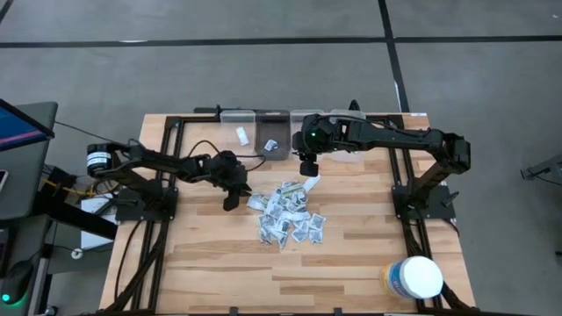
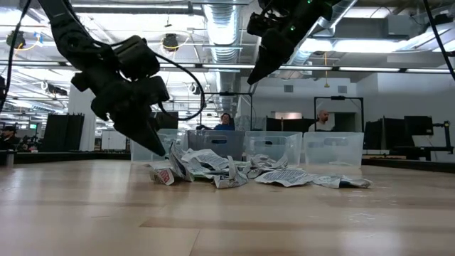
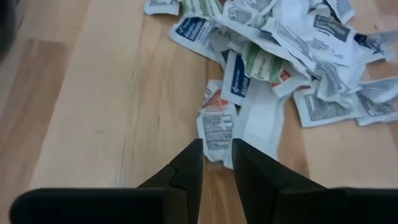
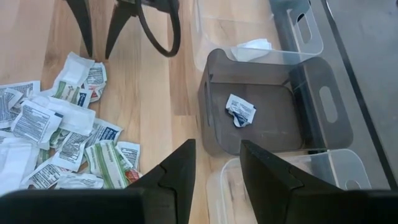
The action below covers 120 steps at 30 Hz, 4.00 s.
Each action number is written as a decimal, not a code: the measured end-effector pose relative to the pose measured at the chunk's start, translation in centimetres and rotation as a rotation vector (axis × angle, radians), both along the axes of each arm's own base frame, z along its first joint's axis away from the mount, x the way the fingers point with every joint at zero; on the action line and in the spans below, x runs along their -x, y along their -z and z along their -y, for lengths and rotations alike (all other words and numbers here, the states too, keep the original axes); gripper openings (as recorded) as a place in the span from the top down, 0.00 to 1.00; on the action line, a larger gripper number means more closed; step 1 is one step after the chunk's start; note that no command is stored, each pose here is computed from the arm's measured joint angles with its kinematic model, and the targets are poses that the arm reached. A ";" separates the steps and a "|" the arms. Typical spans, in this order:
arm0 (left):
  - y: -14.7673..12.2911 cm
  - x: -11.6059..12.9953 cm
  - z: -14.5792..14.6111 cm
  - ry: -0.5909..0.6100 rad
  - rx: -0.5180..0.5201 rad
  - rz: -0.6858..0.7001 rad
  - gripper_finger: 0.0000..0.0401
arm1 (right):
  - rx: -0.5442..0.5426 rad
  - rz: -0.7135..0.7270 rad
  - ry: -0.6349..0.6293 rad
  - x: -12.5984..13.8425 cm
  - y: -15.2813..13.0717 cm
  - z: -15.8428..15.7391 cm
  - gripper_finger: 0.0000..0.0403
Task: Pick & Place First Aid Supplies
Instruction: Put the ointment pack into the right transparent bin
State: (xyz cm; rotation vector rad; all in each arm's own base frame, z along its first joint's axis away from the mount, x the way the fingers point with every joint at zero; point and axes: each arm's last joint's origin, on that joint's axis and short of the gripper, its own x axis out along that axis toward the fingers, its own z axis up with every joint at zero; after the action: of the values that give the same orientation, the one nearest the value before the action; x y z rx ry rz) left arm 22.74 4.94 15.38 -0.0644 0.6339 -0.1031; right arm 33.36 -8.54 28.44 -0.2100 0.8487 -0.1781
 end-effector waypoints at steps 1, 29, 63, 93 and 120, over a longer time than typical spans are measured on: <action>0.1 -0.1 0.0 0.000 -0.002 0.005 0.78 | 0.000 -0.001 0.000 0.0 0.0 0.0 0.70; 2.2 -1.1 -0.5 -0.015 0.007 -0.032 0.98 | 0.002 -0.005 0.003 0.0 0.0 0.0 0.70; -3.4 0.6 -0.4 -0.103 -0.178 0.181 0.99 | -0.063 0.034 -0.039 -0.2 -0.1 -0.2 0.70; -4.1 0.7 -0.3 -0.113 -0.183 0.226 0.99 | -0.497 0.084 -0.153 -5.0 5.5 -1.8 0.50; -6.6 0.1 -0.5 -0.135 -0.239 0.489 0.99 | -0.454 0.104 -0.098 -5.8 6.3 -2.1 0.46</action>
State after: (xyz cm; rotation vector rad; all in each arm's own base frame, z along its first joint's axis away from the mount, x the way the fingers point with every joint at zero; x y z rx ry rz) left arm 22.69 5.41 22.00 0.1458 0.1493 0.0875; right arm 39.19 -6.45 22.15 0.1817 0.7528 0.0964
